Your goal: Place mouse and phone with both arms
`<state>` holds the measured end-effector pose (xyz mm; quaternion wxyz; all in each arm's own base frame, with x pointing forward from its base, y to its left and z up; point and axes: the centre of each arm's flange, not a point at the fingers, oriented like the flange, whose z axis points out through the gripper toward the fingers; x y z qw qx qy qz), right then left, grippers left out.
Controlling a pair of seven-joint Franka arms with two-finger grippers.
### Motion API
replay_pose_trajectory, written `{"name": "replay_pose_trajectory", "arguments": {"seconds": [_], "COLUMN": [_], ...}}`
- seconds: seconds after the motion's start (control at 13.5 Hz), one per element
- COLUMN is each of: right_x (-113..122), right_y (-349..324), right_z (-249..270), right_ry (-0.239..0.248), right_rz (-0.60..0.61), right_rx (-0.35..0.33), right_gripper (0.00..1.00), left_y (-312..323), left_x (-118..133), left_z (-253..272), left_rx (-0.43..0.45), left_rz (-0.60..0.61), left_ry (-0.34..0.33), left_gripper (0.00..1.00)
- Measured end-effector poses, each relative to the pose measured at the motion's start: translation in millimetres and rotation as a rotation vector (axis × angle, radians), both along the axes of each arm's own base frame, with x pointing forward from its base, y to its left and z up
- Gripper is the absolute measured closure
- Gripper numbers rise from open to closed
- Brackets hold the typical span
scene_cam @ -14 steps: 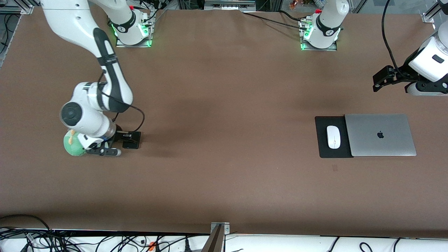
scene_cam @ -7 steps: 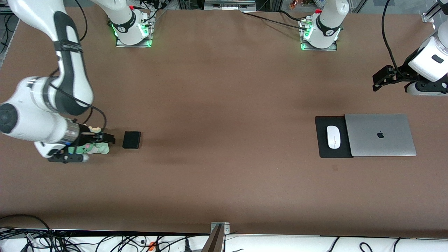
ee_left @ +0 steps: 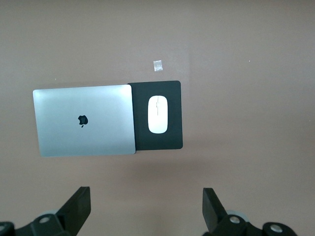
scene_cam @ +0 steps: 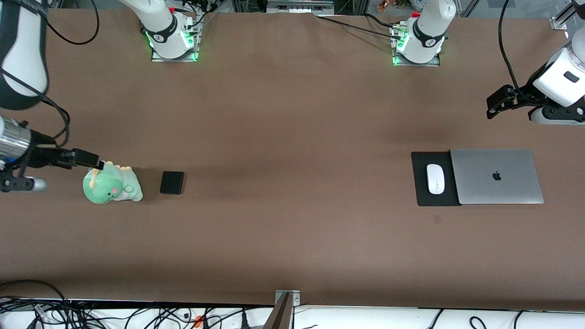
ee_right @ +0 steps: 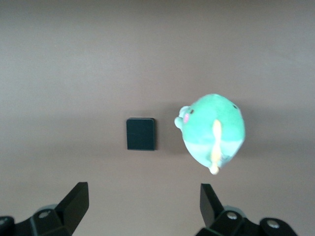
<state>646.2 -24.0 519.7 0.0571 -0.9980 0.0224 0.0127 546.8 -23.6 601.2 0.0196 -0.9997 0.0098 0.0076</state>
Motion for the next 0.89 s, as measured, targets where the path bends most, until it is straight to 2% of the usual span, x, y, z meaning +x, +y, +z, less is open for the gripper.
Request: {"name": "replay_pose_trajectory", "arguments": {"seconds": [0.15,0.52,0.89], "right_x": [-12.0,-40.0,-46.2], "right_y": [-7.0,-27.7,-21.2], "right_z": [25.1,75.9,87.0], "right_ry": [-0.013,-0.05,-0.056], "right_rz": [0.008,0.006,-0.066], "right_rx": [-0.032,-0.054,-0.07], "right_gripper": [0.0,0.0,0.0], "left_y": [0.0,0.1,0.4], "left_x": [-0.5,-0.7,-0.8], "left_z": [-0.3,-0.3,-0.4], "left_rx": [0.0,0.0,0.0], "left_rz": [0.0,0.0,0.001], "left_ry": [0.005,0.006,0.007], "left_gripper": [0.0,0.0,0.0]}}
